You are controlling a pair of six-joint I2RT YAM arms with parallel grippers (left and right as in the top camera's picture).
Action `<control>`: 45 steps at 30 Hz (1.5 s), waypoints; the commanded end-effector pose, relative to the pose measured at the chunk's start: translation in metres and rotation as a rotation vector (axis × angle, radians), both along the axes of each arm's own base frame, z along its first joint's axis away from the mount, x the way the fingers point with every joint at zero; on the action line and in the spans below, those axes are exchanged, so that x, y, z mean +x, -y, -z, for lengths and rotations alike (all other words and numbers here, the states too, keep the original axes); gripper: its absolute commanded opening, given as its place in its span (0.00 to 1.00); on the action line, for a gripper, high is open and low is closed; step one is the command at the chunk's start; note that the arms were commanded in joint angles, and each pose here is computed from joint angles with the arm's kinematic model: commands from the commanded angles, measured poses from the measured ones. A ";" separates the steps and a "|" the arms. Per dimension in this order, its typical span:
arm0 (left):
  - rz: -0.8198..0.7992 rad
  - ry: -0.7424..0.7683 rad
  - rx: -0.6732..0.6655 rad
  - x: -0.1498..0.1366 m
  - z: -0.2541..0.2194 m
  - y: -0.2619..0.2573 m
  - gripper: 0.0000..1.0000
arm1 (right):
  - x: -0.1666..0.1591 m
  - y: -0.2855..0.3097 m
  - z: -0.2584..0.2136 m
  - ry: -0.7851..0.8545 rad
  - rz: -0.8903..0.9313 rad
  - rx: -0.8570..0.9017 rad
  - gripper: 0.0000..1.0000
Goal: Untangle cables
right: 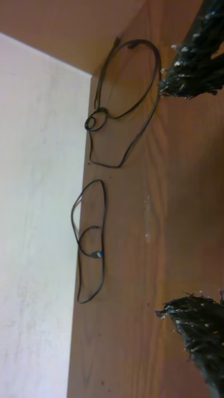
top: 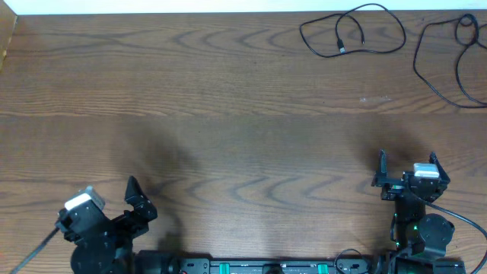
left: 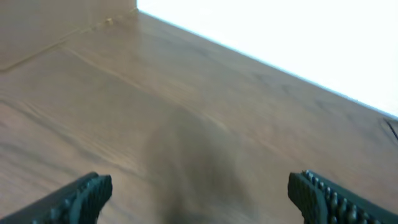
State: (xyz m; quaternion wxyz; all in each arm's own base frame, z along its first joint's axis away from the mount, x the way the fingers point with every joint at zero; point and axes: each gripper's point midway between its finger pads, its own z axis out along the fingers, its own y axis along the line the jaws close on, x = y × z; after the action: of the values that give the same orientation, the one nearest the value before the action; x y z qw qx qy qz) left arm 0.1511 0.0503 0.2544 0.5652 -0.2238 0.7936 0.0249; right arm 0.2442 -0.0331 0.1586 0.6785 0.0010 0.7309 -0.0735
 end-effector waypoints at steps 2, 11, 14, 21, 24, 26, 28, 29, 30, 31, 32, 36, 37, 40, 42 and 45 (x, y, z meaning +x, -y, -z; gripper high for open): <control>-0.042 0.035 0.036 0.009 0.021 -0.009 0.98 | 0.000 0.000 0.000 0.002 -0.001 0.011 0.99; -0.008 0.124 0.096 0.053 0.055 -0.008 0.98 | 0.000 0.000 0.000 0.002 -0.001 0.010 0.99; 0.072 0.134 0.170 0.062 0.064 0.000 0.98 | 0.000 0.000 0.000 0.002 -0.001 0.011 0.99; 0.117 0.163 0.208 0.077 0.083 0.005 0.98 | 0.000 0.000 0.000 0.002 -0.001 0.010 0.99; 0.147 0.186 0.218 0.084 0.093 0.009 0.98 | 0.000 0.000 0.000 0.002 -0.001 0.010 0.99; 0.166 0.193 0.215 0.087 0.100 0.012 0.98 | 0.000 0.000 0.000 0.002 -0.001 0.010 0.99; 0.177 0.194 0.212 0.090 0.107 0.014 0.98 | 0.000 0.000 0.000 0.002 -0.001 0.010 0.99; 0.184 0.193 0.211 0.091 0.111 0.015 0.98 | 0.000 0.000 0.000 0.002 -0.001 0.011 0.99; 0.190 0.180 0.208 0.091 0.115 0.016 0.98 | 0.000 0.000 0.000 0.002 -0.001 0.010 0.99; 0.196 0.170 0.210 0.090 0.117 0.017 0.98 | 0.000 0.000 0.000 0.002 -0.001 0.010 0.99; 0.209 0.168 0.220 0.091 0.117 0.018 0.98 | 0.000 0.000 0.000 0.002 -0.001 0.011 0.99; 0.255 0.155 0.278 0.091 0.118 0.024 0.98 | 0.000 0.000 0.000 0.002 -0.001 0.010 0.99; 0.261 0.153 0.289 0.091 0.118 0.025 0.98 | 0.000 0.000 0.000 0.002 -0.001 0.010 0.99; 0.276 0.150 0.305 0.092 0.118 0.027 0.98 | 0.000 0.000 0.000 0.002 -0.001 0.011 0.99; 0.277 0.150 0.305 0.092 0.118 0.027 0.98 | 0.000 0.000 0.000 0.002 -0.001 0.011 0.99; 0.273 0.150 0.305 0.091 0.118 0.027 0.98 | 0.000 0.000 0.000 0.002 -0.001 0.011 0.99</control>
State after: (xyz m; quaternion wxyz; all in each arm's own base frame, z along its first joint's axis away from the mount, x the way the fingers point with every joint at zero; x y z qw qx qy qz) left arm 0.2422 0.0254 0.1550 0.6644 -0.0390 0.7448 0.0472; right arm 0.2442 -0.0331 0.1587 0.6786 0.0011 0.7308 -0.0737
